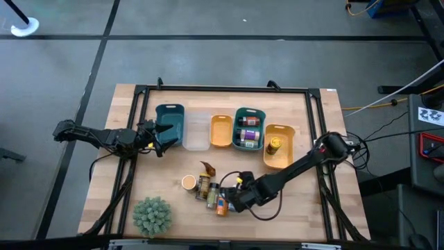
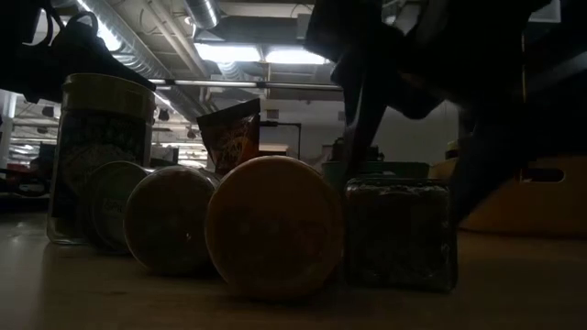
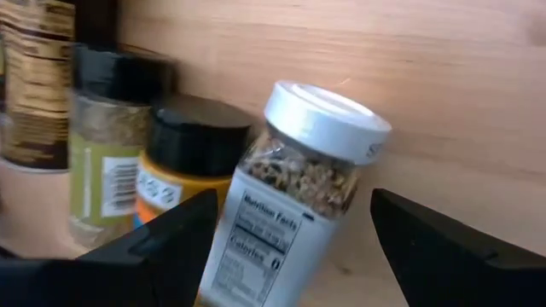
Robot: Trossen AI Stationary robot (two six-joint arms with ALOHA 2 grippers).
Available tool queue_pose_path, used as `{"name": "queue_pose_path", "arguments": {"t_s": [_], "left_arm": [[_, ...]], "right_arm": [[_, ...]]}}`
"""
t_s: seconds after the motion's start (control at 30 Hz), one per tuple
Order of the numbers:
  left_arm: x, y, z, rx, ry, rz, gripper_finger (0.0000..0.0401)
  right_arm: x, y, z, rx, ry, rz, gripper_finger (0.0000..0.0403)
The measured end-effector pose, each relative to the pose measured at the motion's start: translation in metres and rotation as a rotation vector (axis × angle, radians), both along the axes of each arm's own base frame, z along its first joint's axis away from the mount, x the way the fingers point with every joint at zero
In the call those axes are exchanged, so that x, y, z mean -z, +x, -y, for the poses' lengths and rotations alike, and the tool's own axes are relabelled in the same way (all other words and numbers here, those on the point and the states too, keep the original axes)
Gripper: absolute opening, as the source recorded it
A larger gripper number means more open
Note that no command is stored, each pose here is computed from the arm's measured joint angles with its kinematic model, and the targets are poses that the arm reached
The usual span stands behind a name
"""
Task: Sort spices by type
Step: Put the white seasoning bottle into the transparent bin
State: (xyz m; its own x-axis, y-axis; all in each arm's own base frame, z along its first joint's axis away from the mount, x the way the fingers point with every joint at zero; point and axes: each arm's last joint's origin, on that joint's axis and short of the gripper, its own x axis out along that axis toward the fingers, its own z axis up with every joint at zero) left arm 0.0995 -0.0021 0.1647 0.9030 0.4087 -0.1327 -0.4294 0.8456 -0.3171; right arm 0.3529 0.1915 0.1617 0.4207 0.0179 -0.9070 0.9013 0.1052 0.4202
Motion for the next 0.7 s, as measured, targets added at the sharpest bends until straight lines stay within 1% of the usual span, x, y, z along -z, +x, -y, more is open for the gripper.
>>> {"name": "queue_pose_path", "arguments": {"t_s": [0.13, 0.23, 0.33, 0.53, 0.7], "left_arm": [[0.000, 0.000, 0.000, 0.001, 0.000, 0.000, 0.0389], [0.000, 0.000, 0.000, 0.000, 0.000, 0.000, 0.0389], [0.000, 0.000, 0.000, 0.000, 0.000, 0.000, 0.0389], [0.000, 0.000, 0.000, 0.000, 0.000, 0.000, 0.0389], [0.000, 0.000, 0.000, 0.000, 0.000, 0.000, 0.0389]], "right_arm": [[0.010, 0.001, -0.001, -0.006, -0.001, -0.031, 0.0310], [0.014, 0.001, -0.001, -0.017, 0.007, -0.057, 0.0301], [0.015, 0.000, -0.002, -0.032, 0.008, -0.068, 0.0277], [0.016, 0.000, -0.001, -0.069, -0.025, -0.071, 0.0208], [0.015, -0.001, 0.000, -0.103, -0.054, -0.069, 0.0203]]}}
